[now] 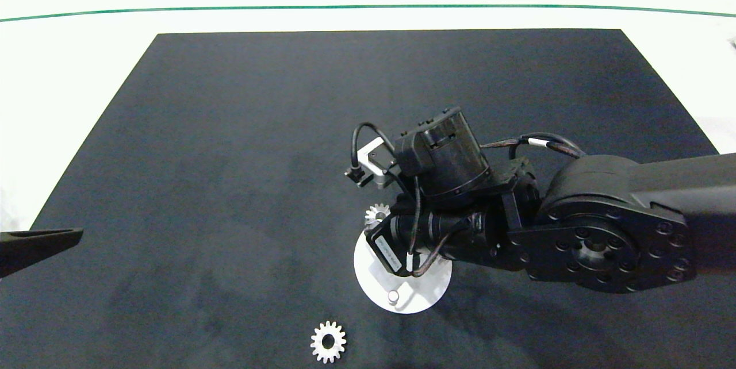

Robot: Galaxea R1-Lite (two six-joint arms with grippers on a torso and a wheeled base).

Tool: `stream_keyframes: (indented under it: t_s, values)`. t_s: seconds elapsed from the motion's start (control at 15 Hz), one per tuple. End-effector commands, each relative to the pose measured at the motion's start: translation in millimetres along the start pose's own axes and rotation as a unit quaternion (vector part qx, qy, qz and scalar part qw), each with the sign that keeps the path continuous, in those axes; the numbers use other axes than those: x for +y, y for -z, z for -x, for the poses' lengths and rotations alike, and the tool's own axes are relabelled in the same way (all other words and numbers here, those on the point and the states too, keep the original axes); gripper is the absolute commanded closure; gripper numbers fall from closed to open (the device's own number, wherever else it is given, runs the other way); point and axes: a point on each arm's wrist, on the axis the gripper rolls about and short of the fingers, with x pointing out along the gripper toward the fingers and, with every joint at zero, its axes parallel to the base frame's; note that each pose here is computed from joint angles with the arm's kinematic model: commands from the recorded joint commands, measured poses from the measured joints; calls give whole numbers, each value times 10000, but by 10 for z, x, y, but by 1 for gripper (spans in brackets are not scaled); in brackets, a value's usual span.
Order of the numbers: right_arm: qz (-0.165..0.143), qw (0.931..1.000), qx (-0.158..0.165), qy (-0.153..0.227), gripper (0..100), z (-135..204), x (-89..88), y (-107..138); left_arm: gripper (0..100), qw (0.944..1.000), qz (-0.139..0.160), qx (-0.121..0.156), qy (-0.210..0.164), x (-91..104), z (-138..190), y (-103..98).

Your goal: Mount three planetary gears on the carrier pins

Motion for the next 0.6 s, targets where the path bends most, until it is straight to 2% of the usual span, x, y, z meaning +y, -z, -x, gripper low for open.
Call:
stream_keyframes:
  t_s: [0.07, 0.6]
  values:
    - [11, 10000, 27, 3, 78, -12, 2, 10, 0, 10000, -5, 16, 5, -1, 0, 3]
    - [13, 10000, 34, 2, 78, -18, 4, 13, 0, 10000, -5, 9, 3, -1, 7, 3]
